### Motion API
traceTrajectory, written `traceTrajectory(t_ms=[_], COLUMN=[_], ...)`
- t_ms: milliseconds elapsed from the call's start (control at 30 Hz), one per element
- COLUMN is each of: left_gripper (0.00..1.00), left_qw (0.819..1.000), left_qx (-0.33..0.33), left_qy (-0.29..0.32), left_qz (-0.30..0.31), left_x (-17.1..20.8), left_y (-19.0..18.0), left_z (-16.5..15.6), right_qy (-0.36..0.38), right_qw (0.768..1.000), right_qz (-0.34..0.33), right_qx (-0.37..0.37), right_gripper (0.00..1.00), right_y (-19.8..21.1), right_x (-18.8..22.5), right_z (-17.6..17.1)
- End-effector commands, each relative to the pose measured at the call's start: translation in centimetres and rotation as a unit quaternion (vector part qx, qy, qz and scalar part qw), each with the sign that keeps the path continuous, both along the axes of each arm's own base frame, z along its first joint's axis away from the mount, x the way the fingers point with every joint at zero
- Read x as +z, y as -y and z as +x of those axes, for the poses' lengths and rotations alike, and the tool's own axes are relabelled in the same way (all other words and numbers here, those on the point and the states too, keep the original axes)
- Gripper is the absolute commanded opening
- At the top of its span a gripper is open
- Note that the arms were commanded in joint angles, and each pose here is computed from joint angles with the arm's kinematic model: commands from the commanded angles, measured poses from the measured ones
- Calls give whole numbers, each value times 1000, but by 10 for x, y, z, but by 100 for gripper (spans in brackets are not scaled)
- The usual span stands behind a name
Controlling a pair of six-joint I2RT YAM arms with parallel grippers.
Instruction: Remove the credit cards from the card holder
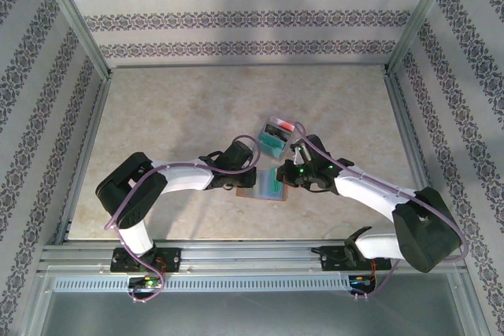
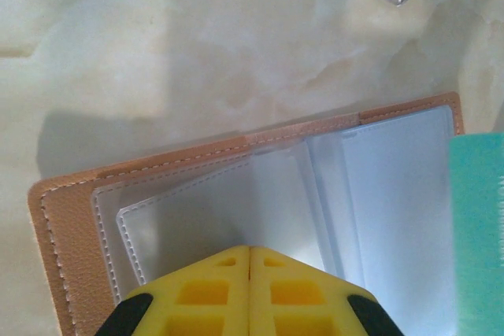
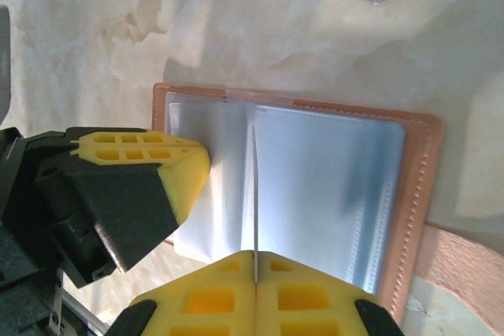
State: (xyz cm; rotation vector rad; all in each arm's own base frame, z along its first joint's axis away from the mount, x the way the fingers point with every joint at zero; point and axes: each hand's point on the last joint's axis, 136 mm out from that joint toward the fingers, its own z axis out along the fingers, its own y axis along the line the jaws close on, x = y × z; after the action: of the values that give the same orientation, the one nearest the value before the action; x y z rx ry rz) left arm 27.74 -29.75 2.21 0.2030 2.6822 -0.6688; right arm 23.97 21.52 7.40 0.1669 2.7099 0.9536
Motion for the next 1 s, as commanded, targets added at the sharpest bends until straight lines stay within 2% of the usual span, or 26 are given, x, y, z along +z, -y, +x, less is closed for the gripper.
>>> traceTrajectory(t_ms=[0, 267, 433, 633, 900, 967], left_gripper=[5, 6, 15, 44, 100, 99], left_qw=[997, 997, 997, 995, 985, 982], left_qx=[18, -5, -6, 9, 88, 105], left_qy=[-23, 10, 36, 79, 125, 134], left_qz=[67, 70, 69, 56, 81, 86], left_x=[-25, -10, 5, 40, 70, 74], left_y=[-38, -45, -47, -50, -92, -102], left_z=[-12, -10, -4, 4, 5, 3], right_qy=[42, 106, 137, 175, 201, 206], right_qw=[999, 990, 980, 959, 928, 920], right_qz=[-14, -70, -113, -158, -202, -209], right_qx=[17, 56, 89, 156, 242, 258], right_gripper=[5, 4, 3, 2, 2, 2], right_y=[4, 14, 17, 12, 0, -2], right_x=[22, 58, 73, 88, 89, 87], right_z=[9, 31, 48, 70, 99, 104])
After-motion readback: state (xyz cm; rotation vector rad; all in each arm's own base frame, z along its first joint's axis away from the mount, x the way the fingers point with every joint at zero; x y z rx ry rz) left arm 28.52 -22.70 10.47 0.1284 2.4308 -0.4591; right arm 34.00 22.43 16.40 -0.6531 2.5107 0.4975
